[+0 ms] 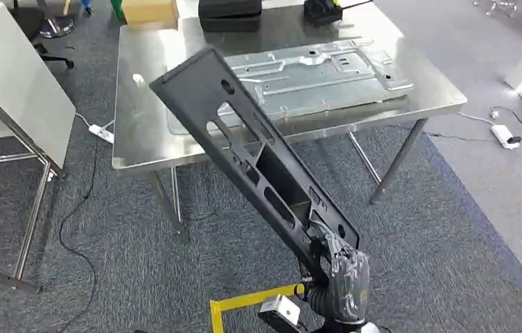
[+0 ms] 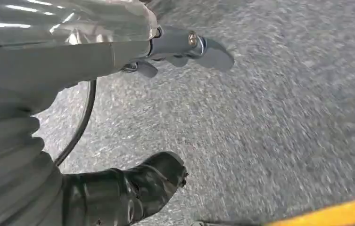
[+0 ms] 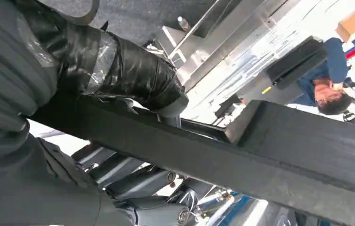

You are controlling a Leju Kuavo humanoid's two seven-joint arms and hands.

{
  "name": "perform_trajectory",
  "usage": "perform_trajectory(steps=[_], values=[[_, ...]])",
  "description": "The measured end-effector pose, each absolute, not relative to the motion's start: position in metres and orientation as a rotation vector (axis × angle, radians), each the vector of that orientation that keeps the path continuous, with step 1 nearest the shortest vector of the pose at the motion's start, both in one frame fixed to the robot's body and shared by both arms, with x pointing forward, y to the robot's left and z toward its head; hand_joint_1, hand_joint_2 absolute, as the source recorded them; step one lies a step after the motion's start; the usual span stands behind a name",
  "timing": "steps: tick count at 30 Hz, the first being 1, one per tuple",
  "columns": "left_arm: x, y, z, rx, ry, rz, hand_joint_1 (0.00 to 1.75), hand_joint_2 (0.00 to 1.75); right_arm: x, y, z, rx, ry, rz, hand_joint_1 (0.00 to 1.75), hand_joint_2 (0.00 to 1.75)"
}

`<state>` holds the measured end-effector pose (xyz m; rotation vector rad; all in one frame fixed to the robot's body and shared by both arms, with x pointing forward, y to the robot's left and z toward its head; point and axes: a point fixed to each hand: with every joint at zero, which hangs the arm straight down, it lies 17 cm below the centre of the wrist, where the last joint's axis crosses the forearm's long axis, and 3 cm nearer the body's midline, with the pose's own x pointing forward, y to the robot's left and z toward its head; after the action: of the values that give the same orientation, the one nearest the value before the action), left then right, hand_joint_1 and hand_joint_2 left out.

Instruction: Take the parts from the cabinet and place them on the table.

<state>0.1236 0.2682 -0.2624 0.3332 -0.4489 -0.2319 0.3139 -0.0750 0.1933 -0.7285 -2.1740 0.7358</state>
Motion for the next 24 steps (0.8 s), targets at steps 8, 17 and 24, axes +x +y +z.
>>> perform_trajectory(steps=[8,17,24], values=[[0.1239,0.2671,-0.2623,0.333,-0.45,-0.24,0.0,1.75,0.3139,-0.075,0.1911,-0.728,-2.169,0.741,1.75,1.75],[0.1258,0.2672,-0.2618,0.334,-0.454,-0.247,0.0,1.75,0.314,-0.0755,0.1921,-0.729,-2.169,0.736,1.75,1.75],[0.1233,0.2683,-0.2624,0.336,-0.45,-0.251,0.0,1.75,0.3138,-0.0756,0.1914,-0.729,-2.167,0.736,1.75,1.75]])
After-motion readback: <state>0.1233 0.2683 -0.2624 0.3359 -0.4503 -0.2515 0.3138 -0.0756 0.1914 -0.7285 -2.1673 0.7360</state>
